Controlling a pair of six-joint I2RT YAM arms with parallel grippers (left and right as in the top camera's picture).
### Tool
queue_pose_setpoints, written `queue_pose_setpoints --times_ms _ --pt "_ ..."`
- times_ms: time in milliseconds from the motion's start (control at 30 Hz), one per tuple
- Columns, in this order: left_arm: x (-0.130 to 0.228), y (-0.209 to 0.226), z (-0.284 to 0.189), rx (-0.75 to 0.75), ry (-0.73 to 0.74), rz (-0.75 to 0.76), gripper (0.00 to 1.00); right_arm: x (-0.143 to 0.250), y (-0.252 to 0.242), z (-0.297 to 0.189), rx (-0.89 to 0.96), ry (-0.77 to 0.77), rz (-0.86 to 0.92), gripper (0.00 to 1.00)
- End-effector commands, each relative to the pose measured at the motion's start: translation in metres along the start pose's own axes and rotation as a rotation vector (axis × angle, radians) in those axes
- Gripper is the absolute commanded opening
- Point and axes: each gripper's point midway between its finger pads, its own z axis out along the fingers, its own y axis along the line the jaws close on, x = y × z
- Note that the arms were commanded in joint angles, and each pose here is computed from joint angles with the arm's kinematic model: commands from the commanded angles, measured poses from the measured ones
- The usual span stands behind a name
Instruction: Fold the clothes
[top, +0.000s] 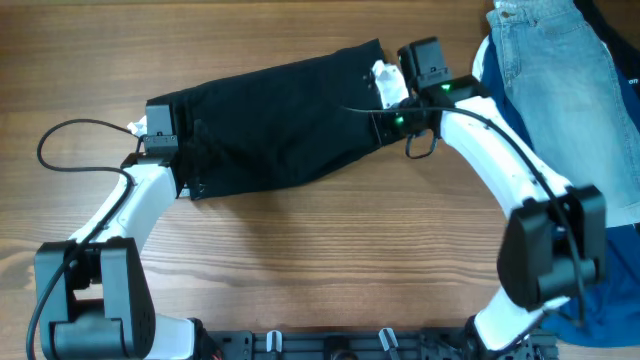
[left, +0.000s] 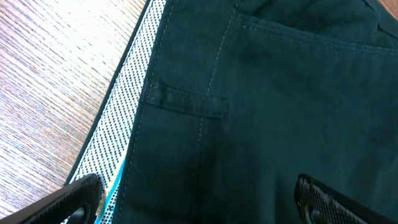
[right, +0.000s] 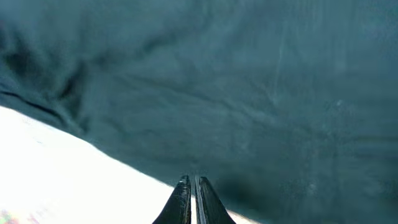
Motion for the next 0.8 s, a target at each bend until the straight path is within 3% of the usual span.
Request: queue_pose_setpoints --times_ms 0,233,500,667,767 --pt "-0.005 -0.003 -0.005 0.018 -0.01 0.01 1.0 0.015 -0.014 0.036 -0.015 0.066 0.027 0.04" --pt "-0.005 -0.003 -0.005 0.017 -0.009 0.011 1.0 0.037 -0.076 0.077 0.062 0.13 0.188 0.05" --pt "-0.006 -0.002 -0.005 0.007 -0.016 0.011 1.0 0.027 -0.137 0.052 0.038 0.012 0.347 0.04" --pt "-0.007 -0.008 -0.011 0.041 -0.015 0.014 1.0 -0.057 -0.113 -0.025 -0.019 -0.237 0.178 0.07" --pt "-0.01 -0.017 -0.017 0.09 -0.019 0.023 1.0 -0.101 -0.112 -0.057 0.016 -0.391 0.044 0.24"
